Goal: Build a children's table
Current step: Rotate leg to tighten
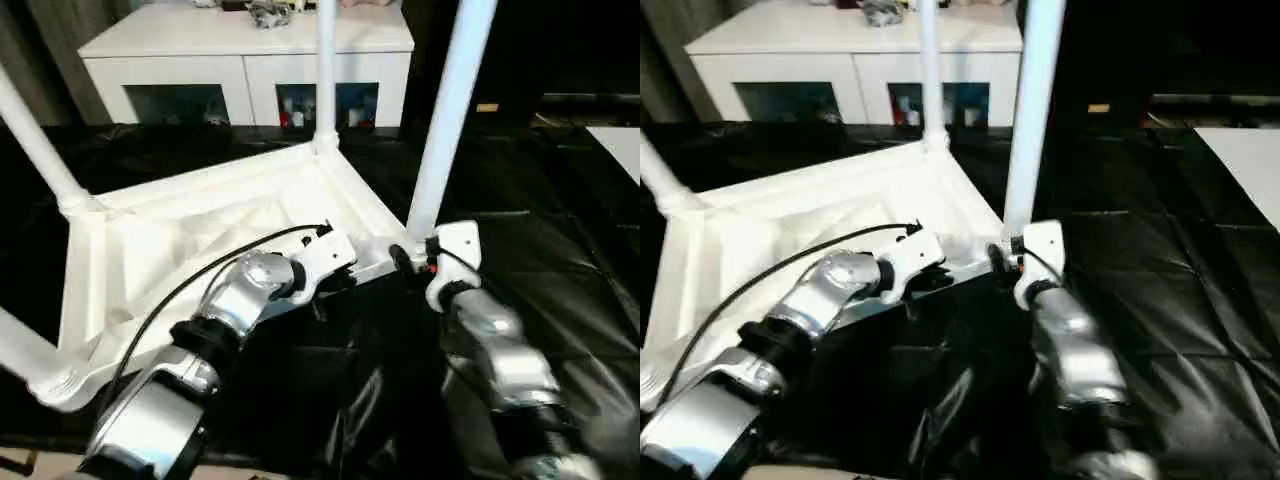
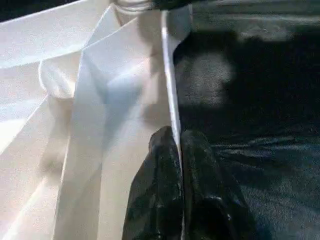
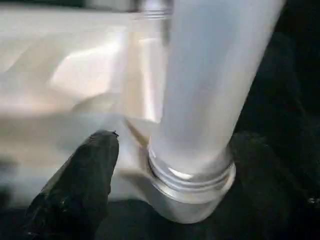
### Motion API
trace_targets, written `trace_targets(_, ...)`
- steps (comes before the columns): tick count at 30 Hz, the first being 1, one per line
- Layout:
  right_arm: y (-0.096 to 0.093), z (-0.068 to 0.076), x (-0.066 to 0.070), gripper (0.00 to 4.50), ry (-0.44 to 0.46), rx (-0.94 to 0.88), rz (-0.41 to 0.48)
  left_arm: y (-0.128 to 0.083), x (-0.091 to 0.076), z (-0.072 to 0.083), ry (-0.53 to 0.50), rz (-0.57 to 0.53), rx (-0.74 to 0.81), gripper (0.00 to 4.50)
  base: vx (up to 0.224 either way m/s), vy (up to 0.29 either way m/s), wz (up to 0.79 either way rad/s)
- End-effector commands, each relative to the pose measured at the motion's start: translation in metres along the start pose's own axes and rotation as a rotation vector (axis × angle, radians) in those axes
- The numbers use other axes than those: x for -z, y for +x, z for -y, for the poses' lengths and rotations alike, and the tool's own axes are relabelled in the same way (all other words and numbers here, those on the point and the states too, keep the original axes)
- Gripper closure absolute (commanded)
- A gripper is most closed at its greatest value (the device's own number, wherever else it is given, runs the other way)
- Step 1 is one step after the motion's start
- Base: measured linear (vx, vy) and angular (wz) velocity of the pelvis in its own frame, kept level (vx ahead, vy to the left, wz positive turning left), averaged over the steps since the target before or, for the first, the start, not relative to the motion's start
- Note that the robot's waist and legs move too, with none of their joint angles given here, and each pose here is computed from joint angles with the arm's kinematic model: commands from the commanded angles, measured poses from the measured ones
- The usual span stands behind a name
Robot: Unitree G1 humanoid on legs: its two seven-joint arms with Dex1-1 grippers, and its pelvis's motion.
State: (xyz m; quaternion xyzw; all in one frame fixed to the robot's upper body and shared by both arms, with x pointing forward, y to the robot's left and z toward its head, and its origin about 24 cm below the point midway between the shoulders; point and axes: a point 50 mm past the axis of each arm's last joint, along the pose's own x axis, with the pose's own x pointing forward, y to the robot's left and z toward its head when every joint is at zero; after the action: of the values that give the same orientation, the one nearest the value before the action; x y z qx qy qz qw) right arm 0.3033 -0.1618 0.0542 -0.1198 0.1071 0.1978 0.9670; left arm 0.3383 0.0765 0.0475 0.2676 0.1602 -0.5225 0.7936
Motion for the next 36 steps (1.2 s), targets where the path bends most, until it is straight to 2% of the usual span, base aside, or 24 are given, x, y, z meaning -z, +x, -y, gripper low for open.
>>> trace_targets(1, -0.006, -0.012, 0.002, 0.77, -0.07, -0.157, -0.031, -0.007, 0.013, 0.003, 0.062, -0.069, 0.044, 4.5, 0.058, -0.007, -0.02)
trace_targets(3, -0.024, -0.008, 0.005, 0.77, -0.099, -0.308, -0.055, -0.016, 0.02, 0.009, 0.115, -0.082, 0.153, 4.5, 0.0, 0.0, 0.0)
trace_targets(6, -0.036, -0.004, 0.005, 0.77, -0.118, -0.397, -0.059, -0.026, 0.024, 0.017, 0.136, -0.072, 0.277, 4.5, 0.0, 0.0, 0.0)
trace_targets(11, -0.045, 0.003, 0.002, 0.77, -0.112, -0.484, -0.072, -0.038, 0.021, 0.026, 0.116, -0.04, 0.418, 4.5, 0.0, 0.0, 0.0)
trace_targets(21, -0.044, -0.002, 0.004, 0.77, -0.098, -0.572, -0.097, -0.043, 0.024, 0.025, 0.107, -0.05, 0.414, 4.5, 0.0, 0.0, 0.0)
trace_targets(22, -0.045, -0.001, 0.005, 0.92, -0.096, -0.577, -0.103, -0.044, 0.024, 0.025, 0.103, -0.05, 0.413, 4.5, 0.0, 0.0, 0.0)
trace_targets(24, -0.045, -0.001, 0.005, 0.92, -0.089, -0.576, -0.103, -0.045, 0.025, 0.025, 0.099, -0.054, 0.414, 4.5, 0.0, 0.0, 0.0)
trace_targets(27, -0.044, 0.0, 0.005, 1.3, -0.066, -0.574, -0.099, -0.046, 0.026, 0.025, 0.094, -0.058, 0.413, 4.5, 0.0, 0.0, 0.0)
trace_targets(30, -0.044, 0.0, 0.005, 1.39, -0.058, -0.578, -0.099, -0.046, 0.026, 0.025, 0.092, -0.059, 0.413, 4.5, 0.0, 0.0, 0.0)
trace_targets(31, -0.045, -0.001, 0.006, 1.63, -0.048, -0.585, -0.103, -0.047, 0.028, 0.026, 0.087, -0.063, 0.416, 4.5, 0.0, 0.0, 0.0)
trace_targets(36, -0.048, -0.003, 0.013, 1.75, -0.045, -0.608, -0.133, -0.048, 0.031, 0.027, 0.08, -0.081, 0.424, 4.5, 0.0, 0.0, 0.0)
